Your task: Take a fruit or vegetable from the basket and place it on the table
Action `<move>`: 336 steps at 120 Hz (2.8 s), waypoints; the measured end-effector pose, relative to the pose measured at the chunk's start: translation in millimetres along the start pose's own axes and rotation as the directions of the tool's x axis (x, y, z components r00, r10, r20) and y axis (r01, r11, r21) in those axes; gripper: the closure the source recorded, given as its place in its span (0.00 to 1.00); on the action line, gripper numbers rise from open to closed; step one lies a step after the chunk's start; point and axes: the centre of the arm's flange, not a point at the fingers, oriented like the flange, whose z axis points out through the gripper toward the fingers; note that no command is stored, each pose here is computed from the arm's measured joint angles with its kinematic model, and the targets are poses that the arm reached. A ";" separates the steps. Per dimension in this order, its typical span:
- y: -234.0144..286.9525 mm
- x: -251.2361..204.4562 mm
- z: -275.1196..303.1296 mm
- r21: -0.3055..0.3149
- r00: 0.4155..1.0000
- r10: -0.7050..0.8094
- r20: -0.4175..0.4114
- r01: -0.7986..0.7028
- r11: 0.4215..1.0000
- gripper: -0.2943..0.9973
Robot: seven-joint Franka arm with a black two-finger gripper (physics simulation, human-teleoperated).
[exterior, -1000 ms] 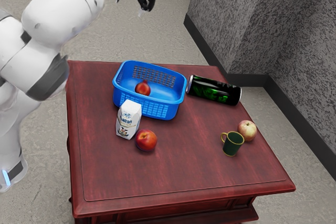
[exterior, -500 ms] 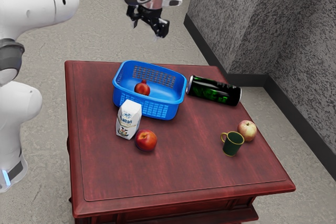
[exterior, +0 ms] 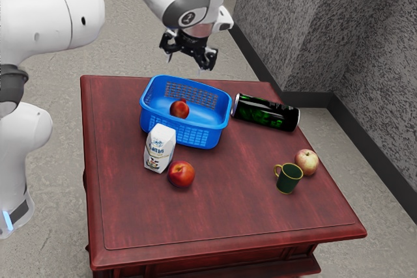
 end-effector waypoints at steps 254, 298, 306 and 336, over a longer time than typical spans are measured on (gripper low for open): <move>10.9 22.7 176.3 -0.053 0.989 -0.139 0.056 0.142 0.988 0.26; 9.1 25.8 182.6 -0.061 0.987 -0.151 0.053 0.154 0.986 0.27; 8.7 24.4 185.5 -0.057 0.987 -0.151 0.056 0.154 0.986 0.28; 9.3 22.0 193.0 -0.045 0.987 -0.148 0.057 0.151 0.987 0.22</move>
